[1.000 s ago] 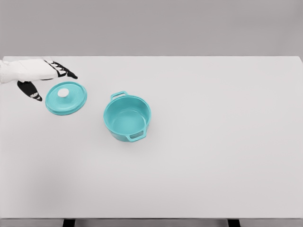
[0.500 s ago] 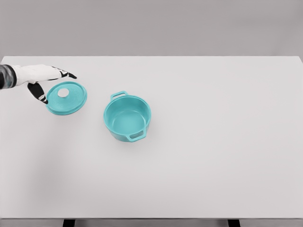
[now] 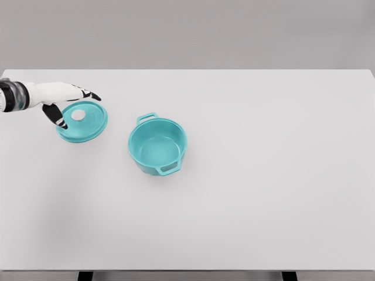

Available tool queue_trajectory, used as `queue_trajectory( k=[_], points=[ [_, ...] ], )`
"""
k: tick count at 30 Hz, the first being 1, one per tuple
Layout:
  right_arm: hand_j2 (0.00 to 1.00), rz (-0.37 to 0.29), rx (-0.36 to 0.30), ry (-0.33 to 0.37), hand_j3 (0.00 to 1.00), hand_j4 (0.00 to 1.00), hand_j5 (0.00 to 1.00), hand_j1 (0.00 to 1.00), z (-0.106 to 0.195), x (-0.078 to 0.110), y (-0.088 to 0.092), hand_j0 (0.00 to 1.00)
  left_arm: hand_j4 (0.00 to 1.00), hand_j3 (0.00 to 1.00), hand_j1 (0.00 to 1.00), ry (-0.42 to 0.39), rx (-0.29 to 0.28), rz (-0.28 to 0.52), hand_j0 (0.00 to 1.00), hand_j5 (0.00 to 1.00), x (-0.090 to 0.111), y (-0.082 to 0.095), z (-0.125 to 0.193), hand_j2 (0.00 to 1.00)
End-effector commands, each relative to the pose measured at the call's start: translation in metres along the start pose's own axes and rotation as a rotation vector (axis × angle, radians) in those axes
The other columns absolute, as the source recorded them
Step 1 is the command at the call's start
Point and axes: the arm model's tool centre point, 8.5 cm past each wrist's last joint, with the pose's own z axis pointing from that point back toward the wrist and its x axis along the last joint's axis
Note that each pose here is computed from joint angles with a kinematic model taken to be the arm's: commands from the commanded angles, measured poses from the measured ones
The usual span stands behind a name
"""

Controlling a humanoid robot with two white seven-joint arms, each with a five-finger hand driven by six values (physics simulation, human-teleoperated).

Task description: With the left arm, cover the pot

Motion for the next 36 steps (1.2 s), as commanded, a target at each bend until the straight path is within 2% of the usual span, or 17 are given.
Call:
queue_trajectory(
  k=[1, 4, 7, 18, 27, 36],
  points=[
    [1.0, 0.0, 0.0, 0.0, 1.0, 1.0, 1.0, 1.0, 0.0, 0.0, 0.0, 1.0, 0.87, 0.87, 0.87, 0.013, -0.007, -0.011, 0.87, 0.87, -0.001, -0.001, -0.001, 0.87],
    [1.0, 0.0, 0.0, 0.0, 1.0, 1.0, 1.0, 1.0, 0.0, 0.0, 0.0, 1.0, 0.85, 0.85, 0.85, 0.02, -0.01, -0.012, 0.85, 0.85, -0.003, -0.002, -0.001, 0.85],
    [1.0, 0.0, 0.0, 0.0, 1.0, 1.0, 1.0, 1.0, 0.0, 0.0, 0.0, 1.0, 0.78, 0.78, 0.78, 0.02, -0.012, -0.011, 0.78, 0.78, -0.003, -0.003, -0.001, 0.78],
    [1.0, 0.0, 0.0, 0.0, 1.0, 1.0, 1.0, 1.0, 0.0, 0.0, 0.0, 1.0, 0.77, 0.77, 0.77, 0.03, -0.021, 0.004, 0.77, 0.77, -0.006, -0.007, -0.006, 0.77],
    [1.0, 0.0, 0.0, 0.0, 1.0, 1.0, 1.0, 1.0, 0.0, 0.0, 0.0, 1.0, 0.77, 0.77, 0.77, 0.026, -0.029, -0.016, 0.77, 0.77, -0.001, -0.007, -0.012, 0.77],
    [1.0, 0.0, 0.0, 0.0, 1.0, 1.0, 1.0, 1.0, 0.0, 0.0, 0.0, 1.0, 0.76, 0.76, 0.76, 0.042, -0.044, -0.015, 0.76, 0.76, -0.004, -0.013, -0.014, 0.76]
  ],
)
